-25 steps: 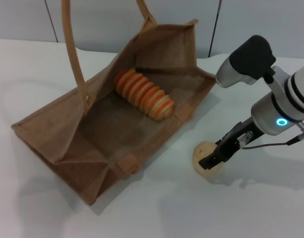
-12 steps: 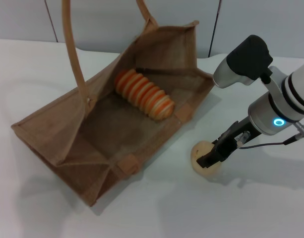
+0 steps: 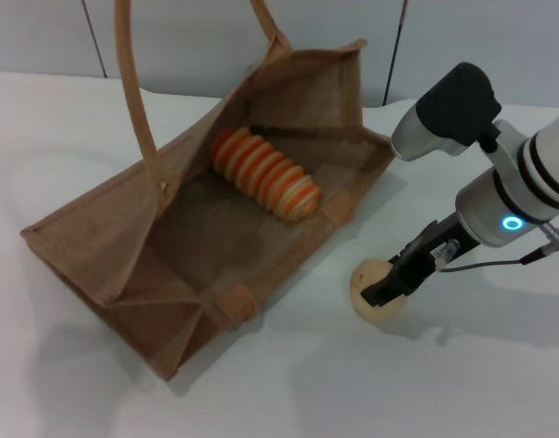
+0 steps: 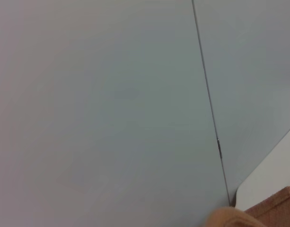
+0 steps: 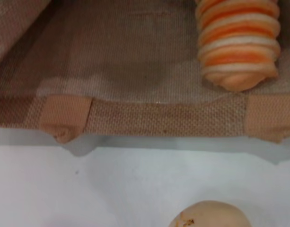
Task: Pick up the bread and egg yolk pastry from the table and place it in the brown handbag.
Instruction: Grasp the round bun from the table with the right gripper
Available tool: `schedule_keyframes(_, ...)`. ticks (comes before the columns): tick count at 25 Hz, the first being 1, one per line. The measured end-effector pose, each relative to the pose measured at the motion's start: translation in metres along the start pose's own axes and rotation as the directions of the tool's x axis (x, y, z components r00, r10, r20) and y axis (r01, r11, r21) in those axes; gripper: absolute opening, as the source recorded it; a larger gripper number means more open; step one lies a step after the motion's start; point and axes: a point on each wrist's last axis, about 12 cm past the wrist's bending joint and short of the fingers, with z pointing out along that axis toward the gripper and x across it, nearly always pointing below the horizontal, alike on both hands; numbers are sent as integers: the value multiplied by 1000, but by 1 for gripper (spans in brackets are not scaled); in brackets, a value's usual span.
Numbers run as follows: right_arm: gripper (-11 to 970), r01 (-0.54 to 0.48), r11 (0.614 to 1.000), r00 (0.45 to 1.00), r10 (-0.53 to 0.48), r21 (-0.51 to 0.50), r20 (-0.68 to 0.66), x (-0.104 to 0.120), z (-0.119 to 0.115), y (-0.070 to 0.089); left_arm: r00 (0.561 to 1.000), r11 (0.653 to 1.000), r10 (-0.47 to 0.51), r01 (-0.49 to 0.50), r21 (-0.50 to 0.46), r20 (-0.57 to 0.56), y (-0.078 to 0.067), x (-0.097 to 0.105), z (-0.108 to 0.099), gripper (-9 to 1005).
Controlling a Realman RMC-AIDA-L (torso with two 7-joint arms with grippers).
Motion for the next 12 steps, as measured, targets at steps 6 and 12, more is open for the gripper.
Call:
schedule_keyframes(6, 617, 10, 1000, 999, -10, 11, 40, -9, -11, -1, 1000, 1000, -2, 2, -4, -4, 1, 2, -1, 114)
schedule_keyframes(12, 599, 37, 999, 992, -38, 14, 119, -22, -40, 3, 1000, 1000, -1, 1, -7, -5, 2, 1, -1, 114)
